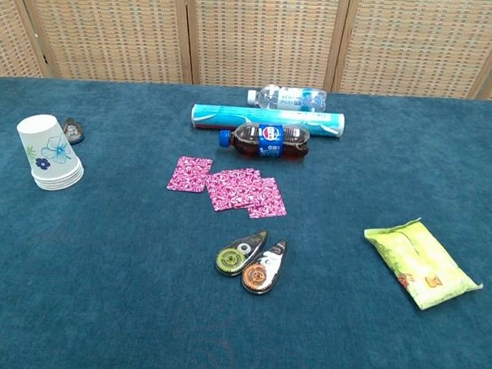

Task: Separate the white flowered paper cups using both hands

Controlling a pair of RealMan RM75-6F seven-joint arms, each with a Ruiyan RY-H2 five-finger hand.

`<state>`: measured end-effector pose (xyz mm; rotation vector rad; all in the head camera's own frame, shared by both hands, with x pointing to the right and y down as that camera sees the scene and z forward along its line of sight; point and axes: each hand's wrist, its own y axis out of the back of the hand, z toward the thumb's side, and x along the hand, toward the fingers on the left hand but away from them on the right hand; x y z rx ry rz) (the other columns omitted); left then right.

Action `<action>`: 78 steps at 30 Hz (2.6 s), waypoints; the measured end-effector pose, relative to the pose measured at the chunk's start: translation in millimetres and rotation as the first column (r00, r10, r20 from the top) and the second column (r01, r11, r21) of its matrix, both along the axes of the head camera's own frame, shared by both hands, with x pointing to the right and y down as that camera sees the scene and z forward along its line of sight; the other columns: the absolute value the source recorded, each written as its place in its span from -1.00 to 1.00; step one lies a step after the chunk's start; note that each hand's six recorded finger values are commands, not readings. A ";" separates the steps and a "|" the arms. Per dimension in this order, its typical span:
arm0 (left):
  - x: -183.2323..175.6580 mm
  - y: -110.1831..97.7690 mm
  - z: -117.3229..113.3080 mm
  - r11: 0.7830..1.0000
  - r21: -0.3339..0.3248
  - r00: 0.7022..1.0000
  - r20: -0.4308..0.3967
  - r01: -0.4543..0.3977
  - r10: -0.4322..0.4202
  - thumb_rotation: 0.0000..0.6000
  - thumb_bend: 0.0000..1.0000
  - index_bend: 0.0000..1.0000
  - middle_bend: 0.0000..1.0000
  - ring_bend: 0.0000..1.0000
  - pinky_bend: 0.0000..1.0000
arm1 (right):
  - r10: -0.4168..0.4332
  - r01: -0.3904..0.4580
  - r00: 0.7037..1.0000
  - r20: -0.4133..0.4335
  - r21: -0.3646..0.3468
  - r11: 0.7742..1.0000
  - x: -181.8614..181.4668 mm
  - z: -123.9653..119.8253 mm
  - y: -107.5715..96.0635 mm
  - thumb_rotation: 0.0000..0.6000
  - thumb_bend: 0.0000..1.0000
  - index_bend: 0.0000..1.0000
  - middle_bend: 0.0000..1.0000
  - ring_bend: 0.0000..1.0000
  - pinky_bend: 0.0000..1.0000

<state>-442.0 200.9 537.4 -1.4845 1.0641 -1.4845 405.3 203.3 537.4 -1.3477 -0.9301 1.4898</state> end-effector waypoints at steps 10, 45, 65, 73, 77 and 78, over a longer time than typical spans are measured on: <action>-1.6 -4.8 3.1 1.000 -0.012 1.000 -0.005 -0.002 0.002 1.00 -0.76 -1.00 -1.00 -1.00 -1.00 | 0.011 -0.011 1.000 0.016 -0.002 1.000 1.7 -1.0 -0.9 1.00 -1.00 -1.00 -1.00 -1.00 -1.00; 76.8 -148.8 159.9 0.868 -0.262 0.885 0.089 -0.422 0.457 1.00 -0.76 -0.42 -0.43 -0.40 -0.34 | 0.135 -0.136 0.991 -0.018 -0.059 0.989 34.1 19.7 -17.2 1.00 -1.00 -1.00 -1.00 -1.00 -1.00; 74.1 -145.8 171.0 0.877 -0.248 0.891 0.098 -0.410 0.444 1.00 -0.76 0.01 -0.05 -0.04 -0.05 | 0.148 -0.147 0.989 0.002 -0.048 0.988 36.3 15.0 -18.1 1.00 -1.00 -1.00 -1.00 -1.00 -1.00; 65.4 -152.1 161.2 0.907 -0.208 0.921 0.060 -0.366 0.385 1.00 -0.76 0.02 -0.03 -0.04 -0.05 | 0.142 -0.142 0.990 0.002 -0.051 0.989 34.8 15.5 -17.3 1.00 -1.00 -1.00 -1.00 -1.00 -1.00; 64.7 -154.8 151.2 0.931 -0.175 0.947 -0.045 -0.321 0.318 1.00 -0.76 0.02 -0.02 -0.04 -0.05 | 0.130 -0.130 0.991 0.008 -0.041 0.991 32.4 15.0 -18.3 1.00 -1.00 -1.00 -1.00 -1.00 -1.00; 65.1 -156.1 146.6 0.939 -0.162 0.952 -0.097 -0.302 0.290 1.00 -0.76 0.03 -0.02 -0.03 -0.05 | 0.125 -0.124 0.992 0.012 -0.036 0.992 31.5 14.7 -18.9 1.00 -1.00 -1.00 -1.00 -1.00 -1.00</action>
